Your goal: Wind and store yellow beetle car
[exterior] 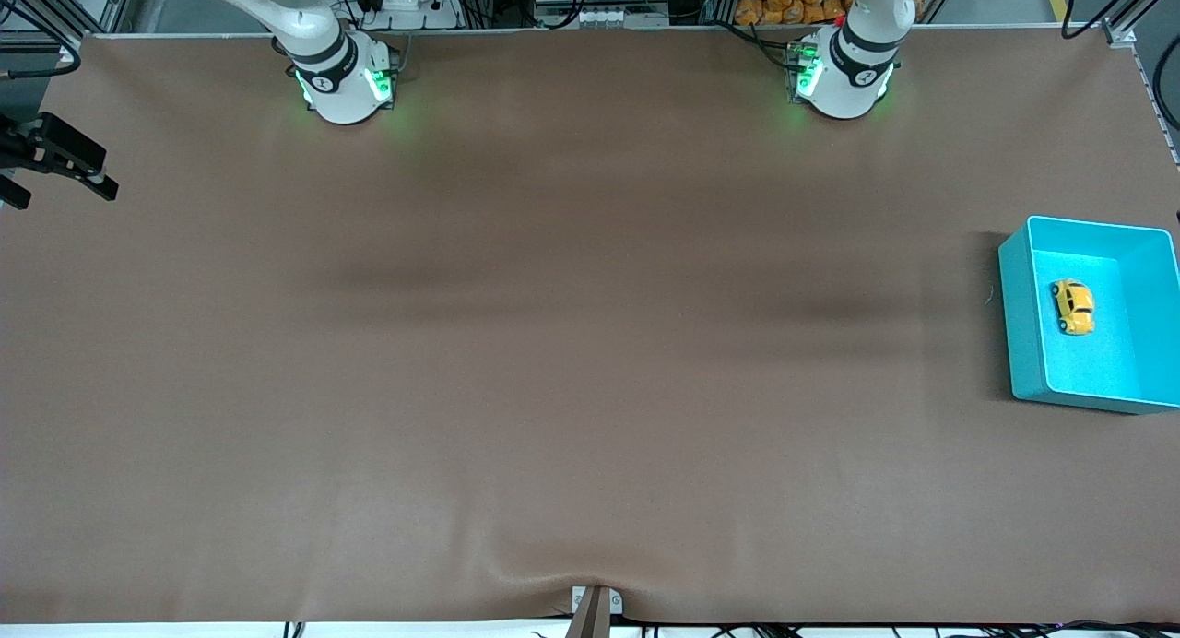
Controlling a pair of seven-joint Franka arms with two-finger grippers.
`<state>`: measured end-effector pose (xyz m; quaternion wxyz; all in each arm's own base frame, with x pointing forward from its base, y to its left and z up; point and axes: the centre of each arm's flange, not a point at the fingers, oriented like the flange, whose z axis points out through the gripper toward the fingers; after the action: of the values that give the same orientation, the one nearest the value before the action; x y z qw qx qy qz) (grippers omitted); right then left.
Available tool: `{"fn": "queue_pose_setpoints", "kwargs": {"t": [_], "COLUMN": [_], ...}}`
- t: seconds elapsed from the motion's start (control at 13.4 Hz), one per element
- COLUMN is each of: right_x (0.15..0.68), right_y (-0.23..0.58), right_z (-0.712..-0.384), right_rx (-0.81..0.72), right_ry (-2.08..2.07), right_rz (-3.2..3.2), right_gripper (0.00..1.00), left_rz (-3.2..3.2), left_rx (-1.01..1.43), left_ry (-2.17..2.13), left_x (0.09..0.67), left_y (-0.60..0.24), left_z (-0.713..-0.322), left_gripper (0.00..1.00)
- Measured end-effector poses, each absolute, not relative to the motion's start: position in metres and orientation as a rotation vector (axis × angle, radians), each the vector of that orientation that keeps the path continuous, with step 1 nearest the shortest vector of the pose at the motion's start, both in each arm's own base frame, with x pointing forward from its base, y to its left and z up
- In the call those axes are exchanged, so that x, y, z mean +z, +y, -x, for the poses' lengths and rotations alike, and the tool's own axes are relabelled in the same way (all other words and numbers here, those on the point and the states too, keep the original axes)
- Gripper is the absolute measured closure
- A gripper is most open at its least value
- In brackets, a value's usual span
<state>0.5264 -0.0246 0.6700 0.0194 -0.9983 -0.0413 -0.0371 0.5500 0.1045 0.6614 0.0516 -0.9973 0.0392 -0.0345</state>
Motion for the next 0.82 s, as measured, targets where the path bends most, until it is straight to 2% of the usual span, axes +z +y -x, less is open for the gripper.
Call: {"fn": "queue_pose_setpoints", "kwargs": {"t": [0.37, 0.82], "right_x": [0.670, 0.669], "right_y": [-0.028, -0.034], "right_z": [-0.526, -0.526], "right_rx": [-0.115, -0.109], "right_ry": [-0.118, -0.102], "right_rz": [3.098, 3.098], "right_gripper": [0.00, 0.00], "left_rz": [3.049, 3.104], "left_rx": [-0.070, -0.019], "left_ry": [0.222, 0.315], "left_x": [0.677, 0.673], "left_y": [0.020, -0.014], "left_z": [-0.537, -0.532], "left_gripper": [0.00, 0.00]}}
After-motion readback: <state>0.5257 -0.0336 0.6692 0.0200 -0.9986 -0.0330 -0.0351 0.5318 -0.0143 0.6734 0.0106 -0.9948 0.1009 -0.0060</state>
